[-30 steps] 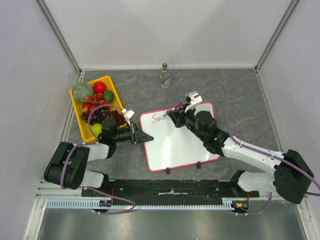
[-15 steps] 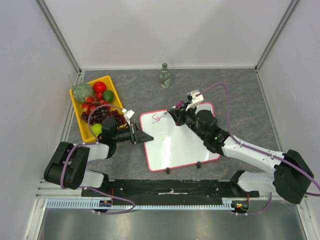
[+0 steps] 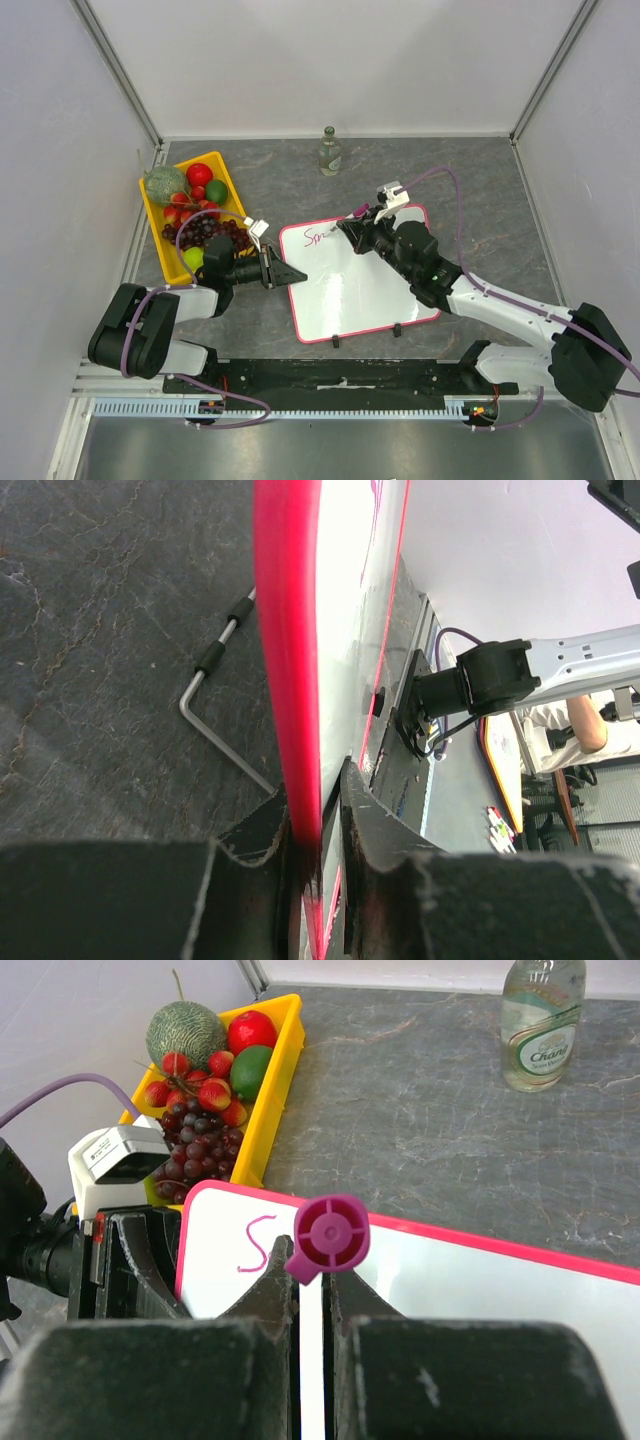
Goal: Write a sentence on the whiteboard
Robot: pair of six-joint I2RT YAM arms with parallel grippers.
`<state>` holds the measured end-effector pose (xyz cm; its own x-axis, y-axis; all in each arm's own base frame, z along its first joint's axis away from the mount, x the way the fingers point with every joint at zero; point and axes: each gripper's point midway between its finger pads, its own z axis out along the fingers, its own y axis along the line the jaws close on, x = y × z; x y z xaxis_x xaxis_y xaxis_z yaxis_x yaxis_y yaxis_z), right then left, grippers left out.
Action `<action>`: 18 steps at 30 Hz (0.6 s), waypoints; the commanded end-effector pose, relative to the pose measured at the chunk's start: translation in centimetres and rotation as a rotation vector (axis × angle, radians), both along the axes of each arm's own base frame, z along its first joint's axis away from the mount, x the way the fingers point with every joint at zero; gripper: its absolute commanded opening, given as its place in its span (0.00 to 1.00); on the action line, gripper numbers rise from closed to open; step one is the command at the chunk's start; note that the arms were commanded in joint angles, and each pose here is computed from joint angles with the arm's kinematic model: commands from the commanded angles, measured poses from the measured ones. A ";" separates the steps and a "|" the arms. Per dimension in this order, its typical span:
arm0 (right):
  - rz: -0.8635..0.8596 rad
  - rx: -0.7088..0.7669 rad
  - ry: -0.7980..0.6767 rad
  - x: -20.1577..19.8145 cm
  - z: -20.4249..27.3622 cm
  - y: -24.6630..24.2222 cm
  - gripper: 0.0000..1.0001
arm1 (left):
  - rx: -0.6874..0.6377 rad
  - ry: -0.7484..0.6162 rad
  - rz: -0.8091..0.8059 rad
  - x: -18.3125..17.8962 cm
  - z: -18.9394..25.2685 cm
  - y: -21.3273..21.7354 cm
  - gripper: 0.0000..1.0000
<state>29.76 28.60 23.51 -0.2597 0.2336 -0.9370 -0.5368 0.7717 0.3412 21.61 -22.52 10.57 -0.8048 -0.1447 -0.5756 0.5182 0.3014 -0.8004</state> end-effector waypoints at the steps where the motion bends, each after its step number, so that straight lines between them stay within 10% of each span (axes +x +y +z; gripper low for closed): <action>1: 0.004 -0.061 0.039 -0.5 -2.4 -0.8 0.00 | 0.073 -0.020 0.000 -0.2 -2.3 0.2 0.02; 18: 0.050 0.108 -0.005 -0.6 3.8 -0.4 0.00 | 0.073 -0.022 0.003 -0.2 -2.2 0.3 0.02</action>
<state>28.88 28.12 22.84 -0.3146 0.2392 -0.9186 -0.5476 0.7447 0.3815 21.57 -22.53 10.54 -0.8060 -0.1427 -0.5744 0.5180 0.2994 -0.8012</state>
